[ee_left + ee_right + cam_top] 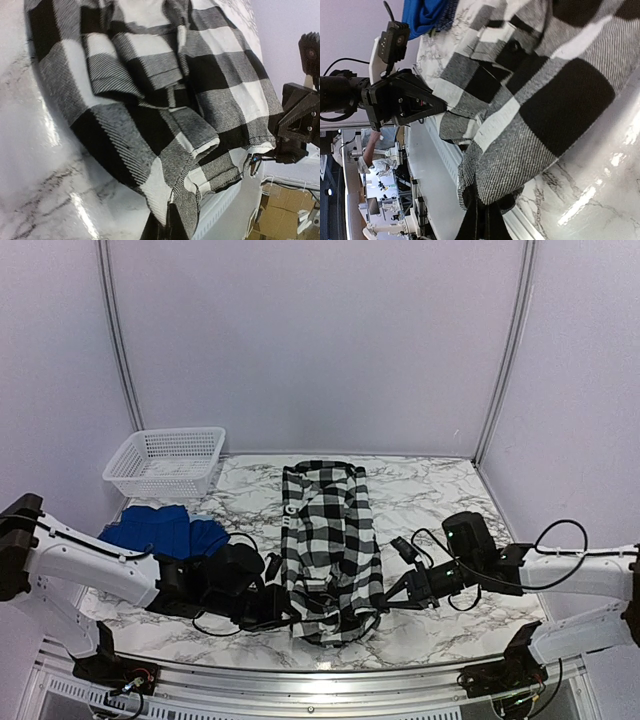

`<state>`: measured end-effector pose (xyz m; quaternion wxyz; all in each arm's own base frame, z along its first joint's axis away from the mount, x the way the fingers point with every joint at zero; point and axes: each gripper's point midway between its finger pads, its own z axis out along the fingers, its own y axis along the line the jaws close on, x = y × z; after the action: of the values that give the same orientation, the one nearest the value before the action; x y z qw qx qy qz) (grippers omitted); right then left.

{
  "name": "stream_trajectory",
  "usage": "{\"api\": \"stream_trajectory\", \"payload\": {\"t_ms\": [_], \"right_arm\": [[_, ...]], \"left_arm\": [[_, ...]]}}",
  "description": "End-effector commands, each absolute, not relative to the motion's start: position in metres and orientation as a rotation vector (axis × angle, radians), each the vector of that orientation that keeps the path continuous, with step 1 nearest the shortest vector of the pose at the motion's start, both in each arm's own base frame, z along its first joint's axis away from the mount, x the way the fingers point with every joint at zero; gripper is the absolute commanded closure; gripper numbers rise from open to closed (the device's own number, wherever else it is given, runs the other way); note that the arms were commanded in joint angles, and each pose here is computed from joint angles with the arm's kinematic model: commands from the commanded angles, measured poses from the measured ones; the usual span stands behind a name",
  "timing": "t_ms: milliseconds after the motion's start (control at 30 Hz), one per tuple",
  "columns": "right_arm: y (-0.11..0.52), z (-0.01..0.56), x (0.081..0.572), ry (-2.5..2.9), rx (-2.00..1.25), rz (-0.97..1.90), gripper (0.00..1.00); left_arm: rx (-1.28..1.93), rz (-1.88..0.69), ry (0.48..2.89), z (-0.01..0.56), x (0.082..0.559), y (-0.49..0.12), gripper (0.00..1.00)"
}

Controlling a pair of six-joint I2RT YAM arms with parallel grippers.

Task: Fold and stack the mixed laundry pile
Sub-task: Pick up the rectangle-folded shirt from the center of the board, then fold the rectangle-folded shirt at the center of the board.

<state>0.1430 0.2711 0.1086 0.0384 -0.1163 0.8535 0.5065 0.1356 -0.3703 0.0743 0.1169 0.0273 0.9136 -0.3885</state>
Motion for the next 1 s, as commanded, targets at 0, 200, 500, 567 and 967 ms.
{"api": "stream_trajectory", "payload": {"t_ms": [0,200,500,567,967], "right_arm": [[0.273,0.134,0.140,2.581,-0.308,1.617,1.00],[0.277,0.159,0.189,2.488,-0.258,1.592,1.00],[0.273,0.185,0.306,2.384,-0.196,1.538,1.00],[0.273,0.180,0.331,2.392,-0.184,1.517,1.00],[0.270,0.123,0.446,2.416,-0.076,1.506,1.00]], "left_arm": [[0.129,-1.123,2.643,0.110,0.138,-0.370,1.00],[0.049,-1.147,2.556,0.147,0.194,-0.364,1.00],[-0.004,-1.139,2.488,0.166,0.302,-0.361,1.00],[-0.018,-1.130,2.482,0.166,0.328,-0.358,1.00],[-0.131,-1.069,2.518,0.104,0.457,-0.347,1.00]]}}
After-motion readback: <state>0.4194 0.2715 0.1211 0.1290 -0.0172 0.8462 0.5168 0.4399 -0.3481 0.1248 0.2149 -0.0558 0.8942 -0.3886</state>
